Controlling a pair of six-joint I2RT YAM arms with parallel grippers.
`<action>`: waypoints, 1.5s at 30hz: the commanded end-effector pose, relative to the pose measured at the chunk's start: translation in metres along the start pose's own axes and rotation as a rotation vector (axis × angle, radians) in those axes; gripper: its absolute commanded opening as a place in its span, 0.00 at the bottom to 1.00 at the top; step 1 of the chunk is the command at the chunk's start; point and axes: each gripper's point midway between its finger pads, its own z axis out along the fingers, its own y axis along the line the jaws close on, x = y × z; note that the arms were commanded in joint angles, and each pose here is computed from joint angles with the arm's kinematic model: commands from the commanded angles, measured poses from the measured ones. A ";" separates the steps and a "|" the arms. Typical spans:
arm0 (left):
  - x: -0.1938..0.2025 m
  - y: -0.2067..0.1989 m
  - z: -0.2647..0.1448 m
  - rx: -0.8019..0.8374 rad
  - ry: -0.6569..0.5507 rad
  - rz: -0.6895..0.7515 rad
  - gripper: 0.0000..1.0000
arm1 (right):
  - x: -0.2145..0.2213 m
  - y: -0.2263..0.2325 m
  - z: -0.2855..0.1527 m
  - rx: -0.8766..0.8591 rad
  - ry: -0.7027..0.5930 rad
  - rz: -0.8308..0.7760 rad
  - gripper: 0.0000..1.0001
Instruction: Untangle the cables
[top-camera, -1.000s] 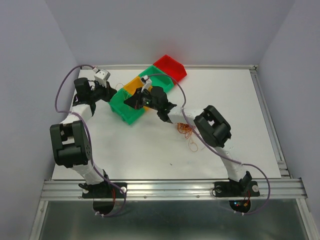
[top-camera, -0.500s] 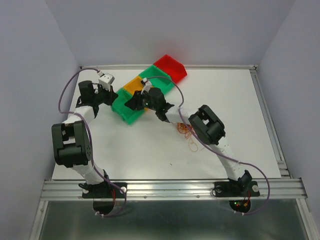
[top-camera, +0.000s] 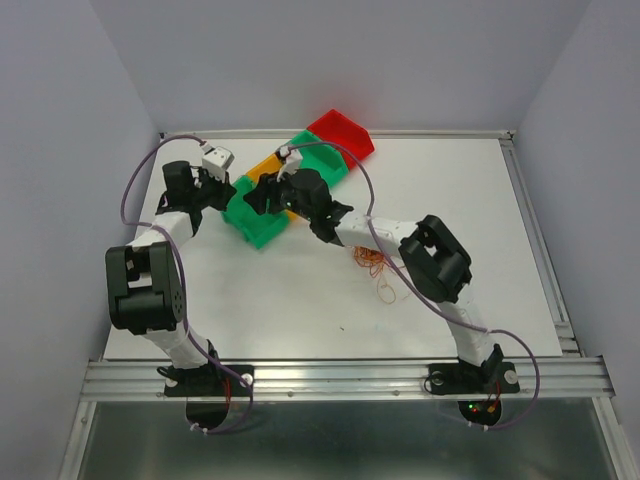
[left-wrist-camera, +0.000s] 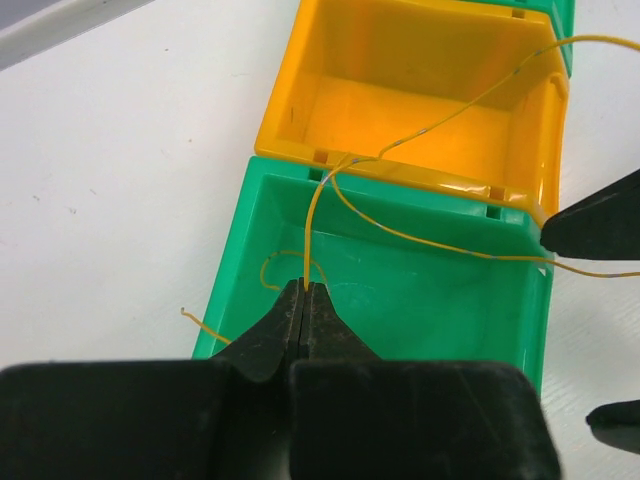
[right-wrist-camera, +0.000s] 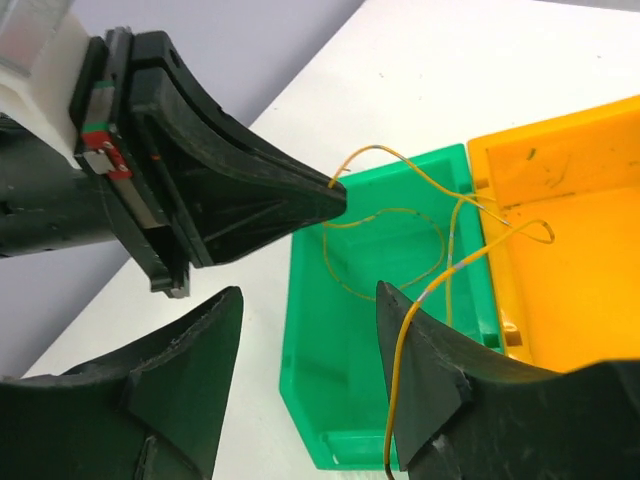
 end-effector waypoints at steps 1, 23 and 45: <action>-0.010 0.002 -0.007 -0.029 -0.019 0.047 0.00 | -0.001 -0.015 -0.009 0.085 -0.021 -0.045 0.62; 0.008 0.007 0.000 -0.076 0.068 0.058 0.00 | -0.002 -0.045 -0.049 0.253 -0.061 -0.047 0.61; 0.006 0.009 -0.001 -0.076 0.059 0.056 0.00 | 0.012 -0.084 -0.099 0.445 -0.048 -0.108 0.55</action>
